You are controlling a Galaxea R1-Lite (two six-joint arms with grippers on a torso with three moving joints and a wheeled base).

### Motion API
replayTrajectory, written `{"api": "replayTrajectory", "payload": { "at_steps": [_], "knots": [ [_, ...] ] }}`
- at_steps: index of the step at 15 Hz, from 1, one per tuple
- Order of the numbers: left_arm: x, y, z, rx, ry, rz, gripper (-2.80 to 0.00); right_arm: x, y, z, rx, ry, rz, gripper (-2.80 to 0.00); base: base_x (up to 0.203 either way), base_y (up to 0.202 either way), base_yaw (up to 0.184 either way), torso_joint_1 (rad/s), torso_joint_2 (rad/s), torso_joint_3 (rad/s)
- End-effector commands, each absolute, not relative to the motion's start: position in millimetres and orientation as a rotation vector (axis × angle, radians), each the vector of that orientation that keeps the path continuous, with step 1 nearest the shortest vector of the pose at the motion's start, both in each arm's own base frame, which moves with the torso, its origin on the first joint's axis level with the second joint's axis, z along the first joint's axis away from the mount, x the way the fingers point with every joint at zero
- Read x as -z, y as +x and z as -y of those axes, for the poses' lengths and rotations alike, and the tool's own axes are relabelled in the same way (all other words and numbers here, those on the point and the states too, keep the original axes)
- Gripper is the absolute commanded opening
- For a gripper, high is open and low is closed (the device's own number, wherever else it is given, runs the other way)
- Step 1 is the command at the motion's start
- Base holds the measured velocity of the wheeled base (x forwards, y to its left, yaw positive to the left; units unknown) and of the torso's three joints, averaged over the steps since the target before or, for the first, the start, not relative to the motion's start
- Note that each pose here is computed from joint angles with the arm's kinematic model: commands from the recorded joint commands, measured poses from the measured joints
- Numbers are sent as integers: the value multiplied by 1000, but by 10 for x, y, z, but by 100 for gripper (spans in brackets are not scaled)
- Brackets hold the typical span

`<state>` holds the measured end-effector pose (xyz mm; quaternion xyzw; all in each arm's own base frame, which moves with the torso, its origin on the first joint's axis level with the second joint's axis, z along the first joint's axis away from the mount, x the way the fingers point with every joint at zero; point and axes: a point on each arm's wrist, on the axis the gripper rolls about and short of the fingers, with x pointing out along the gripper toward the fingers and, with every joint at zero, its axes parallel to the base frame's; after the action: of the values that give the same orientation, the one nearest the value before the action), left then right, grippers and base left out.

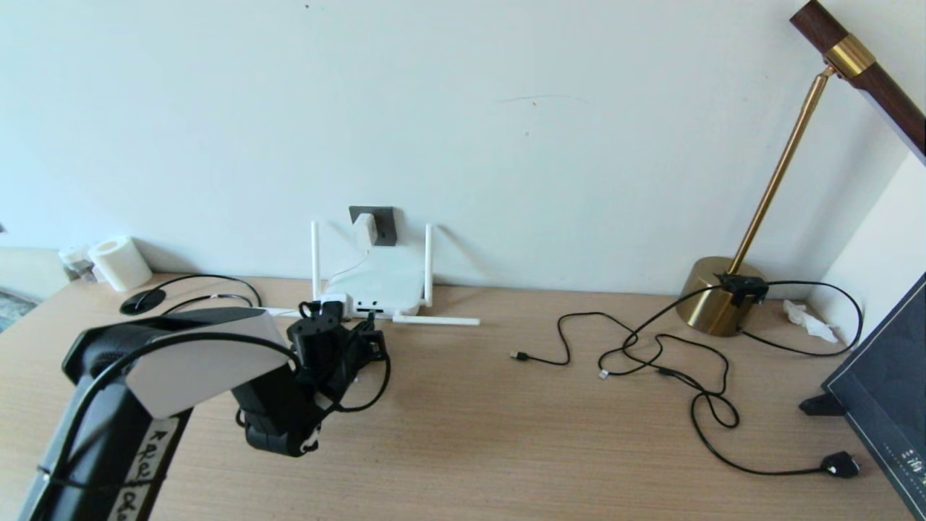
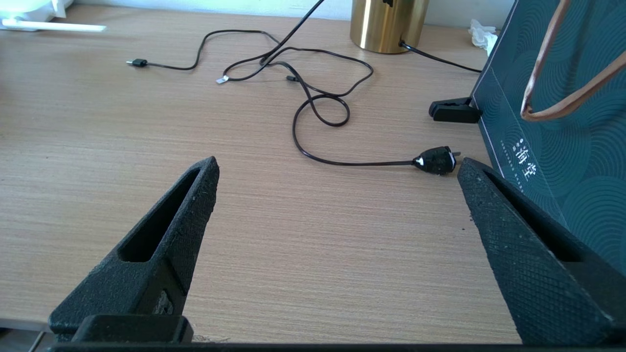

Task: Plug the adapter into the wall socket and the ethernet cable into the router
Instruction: Plug cable into router interface

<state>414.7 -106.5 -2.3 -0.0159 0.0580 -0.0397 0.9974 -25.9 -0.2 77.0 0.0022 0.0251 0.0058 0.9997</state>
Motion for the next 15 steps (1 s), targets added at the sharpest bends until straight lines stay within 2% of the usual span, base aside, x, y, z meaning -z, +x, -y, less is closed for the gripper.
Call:
{"api": "replayTrajectory", "payload": {
  "at_steps": [1, 15],
  "knots": [
    [14, 4146, 1065, 78, -34, -109, -280, -770, -258, 2, -12, 4, -52, 0, 0, 0, 0, 0, 0, 0],
    [8, 4130, 1061, 78, -33, -110, -280, -770, -258, 2, -12, 4, -52, 0, 0, 0, 0, 0, 0, 0]
  ]
}}
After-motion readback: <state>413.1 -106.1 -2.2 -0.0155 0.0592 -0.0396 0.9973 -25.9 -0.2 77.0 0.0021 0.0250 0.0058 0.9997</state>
